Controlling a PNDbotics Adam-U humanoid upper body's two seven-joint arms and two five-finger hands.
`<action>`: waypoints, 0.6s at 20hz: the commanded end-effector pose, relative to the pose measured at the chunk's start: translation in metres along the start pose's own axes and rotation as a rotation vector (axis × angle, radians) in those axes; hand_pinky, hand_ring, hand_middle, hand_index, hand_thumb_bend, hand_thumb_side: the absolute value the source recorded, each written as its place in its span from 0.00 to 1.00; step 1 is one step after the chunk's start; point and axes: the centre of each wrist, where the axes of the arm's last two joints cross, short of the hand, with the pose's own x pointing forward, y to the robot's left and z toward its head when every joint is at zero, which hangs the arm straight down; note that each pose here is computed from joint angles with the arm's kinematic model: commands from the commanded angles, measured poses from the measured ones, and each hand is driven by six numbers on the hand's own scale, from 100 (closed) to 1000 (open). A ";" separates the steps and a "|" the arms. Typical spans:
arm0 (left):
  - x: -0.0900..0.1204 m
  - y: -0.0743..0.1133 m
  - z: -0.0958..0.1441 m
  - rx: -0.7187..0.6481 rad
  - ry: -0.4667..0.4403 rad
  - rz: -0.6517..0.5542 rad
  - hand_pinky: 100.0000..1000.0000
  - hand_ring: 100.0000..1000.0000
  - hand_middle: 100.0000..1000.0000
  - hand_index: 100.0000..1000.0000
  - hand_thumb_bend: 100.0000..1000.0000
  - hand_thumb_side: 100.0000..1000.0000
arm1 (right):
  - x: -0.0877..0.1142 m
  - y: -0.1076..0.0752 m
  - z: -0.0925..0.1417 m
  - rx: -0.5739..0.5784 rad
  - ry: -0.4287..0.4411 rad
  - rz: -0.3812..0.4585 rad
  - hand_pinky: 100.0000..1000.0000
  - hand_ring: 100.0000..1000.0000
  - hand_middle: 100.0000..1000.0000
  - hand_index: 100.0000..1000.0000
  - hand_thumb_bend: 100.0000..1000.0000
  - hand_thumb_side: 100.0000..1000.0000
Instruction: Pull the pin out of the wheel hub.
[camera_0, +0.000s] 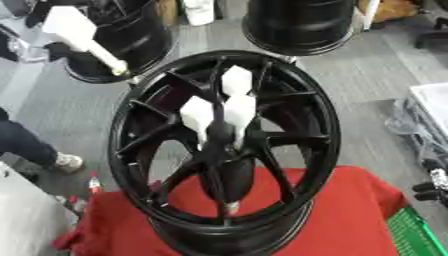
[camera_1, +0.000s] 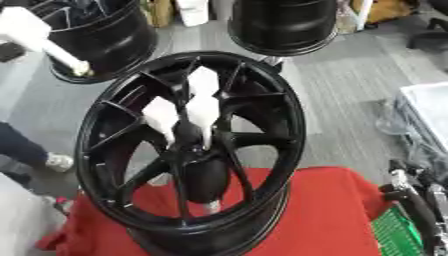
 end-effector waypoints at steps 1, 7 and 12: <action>-0.013 0.013 0.034 -0.339 -0.043 -0.246 0.46 0.20 0.42 0.64 0.20 0.12 | 0.006 -0.002 -0.002 -0.011 -0.024 -0.005 0.48 0.50 0.75 0.74 0.00 0.65; -0.045 -0.040 0.033 -0.449 0.092 -0.256 0.54 0.38 0.71 0.83 0.39 0.38 | 0.008 0.002 -0.004 -0.001 -0.031 -0.016 0.48 0.50 0.75 0.74 0.00 0.66; -0.050 -0.057 0.027 -0.450 0.122 -0.327 0.54 0.38 0.71 0.83 0.39 0.38 | 0.009 0.002 -0.004 -0.002 -0.032 -0.018 0.48 0.50 0.75 0.74 0.00 0.66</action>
